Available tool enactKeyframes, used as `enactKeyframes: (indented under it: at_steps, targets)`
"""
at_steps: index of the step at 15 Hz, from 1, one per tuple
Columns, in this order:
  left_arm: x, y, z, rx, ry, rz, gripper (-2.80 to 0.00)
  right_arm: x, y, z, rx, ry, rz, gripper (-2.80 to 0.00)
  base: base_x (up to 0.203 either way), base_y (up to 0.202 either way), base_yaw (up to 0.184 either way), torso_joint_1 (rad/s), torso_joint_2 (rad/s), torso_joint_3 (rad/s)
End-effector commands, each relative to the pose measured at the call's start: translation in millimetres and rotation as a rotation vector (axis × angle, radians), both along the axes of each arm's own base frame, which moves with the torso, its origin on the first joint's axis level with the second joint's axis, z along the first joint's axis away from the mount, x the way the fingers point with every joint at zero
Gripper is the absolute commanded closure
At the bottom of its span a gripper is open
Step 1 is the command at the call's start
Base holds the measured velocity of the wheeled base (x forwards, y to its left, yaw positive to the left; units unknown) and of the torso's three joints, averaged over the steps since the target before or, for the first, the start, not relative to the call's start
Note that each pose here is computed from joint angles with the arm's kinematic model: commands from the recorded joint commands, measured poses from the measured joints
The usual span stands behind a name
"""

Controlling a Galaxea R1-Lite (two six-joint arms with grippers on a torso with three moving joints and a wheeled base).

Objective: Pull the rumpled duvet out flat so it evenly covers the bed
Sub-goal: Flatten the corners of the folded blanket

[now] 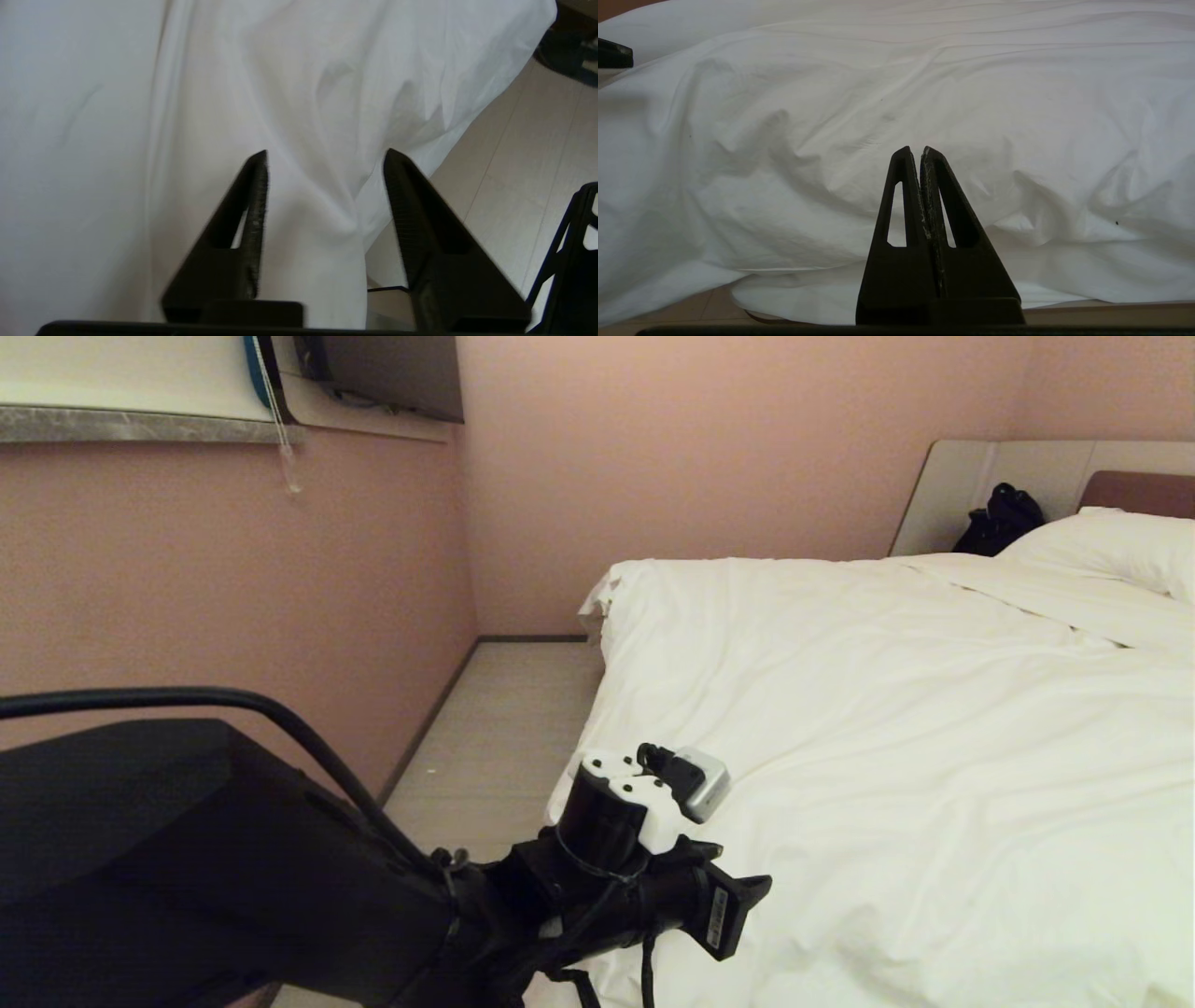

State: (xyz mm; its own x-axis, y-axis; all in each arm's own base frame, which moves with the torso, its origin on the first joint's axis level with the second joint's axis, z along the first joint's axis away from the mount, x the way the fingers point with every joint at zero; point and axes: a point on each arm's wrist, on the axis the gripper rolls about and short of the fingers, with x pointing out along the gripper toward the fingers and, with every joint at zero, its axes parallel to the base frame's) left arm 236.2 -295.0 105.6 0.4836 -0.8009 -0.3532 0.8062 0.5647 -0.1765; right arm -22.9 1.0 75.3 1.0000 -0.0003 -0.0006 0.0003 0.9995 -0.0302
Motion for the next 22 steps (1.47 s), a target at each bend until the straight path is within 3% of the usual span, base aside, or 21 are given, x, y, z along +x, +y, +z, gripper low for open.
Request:
enactKeyframes:
  at_steps: [1, 3, 8, 11, 16, 22]
  targets:
    - [0, -5, -4, 0.02, -0.027, -0.024, -2.8, 0, 0, 0, 0.0, 0.001, 0.0, 0.0, 0.0, 0.0, 0.0, 0.0, 0.0, 0.0]
    - [5, -14, -15, 0.063, -0.067, -0.045, -2.8, 0, 0, 0, 0.0, 0.001, 0.002, 0.0, 0.0, 0.0, 0.0, 0.0, 0.0, 0.0]
    - [20, -28, -32, 0.164, -0.201, -0.003, -2.8, 0, 0, 0, 0.0, 0.001, 0.001, 0.0, 0.0, 0.0, 0.0, 0.0, 0.0, 0.0]
    - [23, -34, -26, 0.149, -0.226, 0.008, -2.8, 0, 0, 0, 0.0, 0.001, 0.002, 0.0, 0.0, 0.0, 0.0, 0.0, 0.0, 0.0]
    - [30, -43, -37, 0.184, -0.263, 0.022, -2.8, 0, 0, 0, 0.0, 0.001, 0.001, 0.0, 0.0, 0.0, 0.0, 0.0, 0.0, 0.0]
    - [35, -49, -52, 0.204, -0.255, 0.029, -2.8, 0, 0, 0, 0.0, 0.001, 0.0, 0.0, 0.0, 0.0, 0.0, 0.0, 0.0, 0.0]
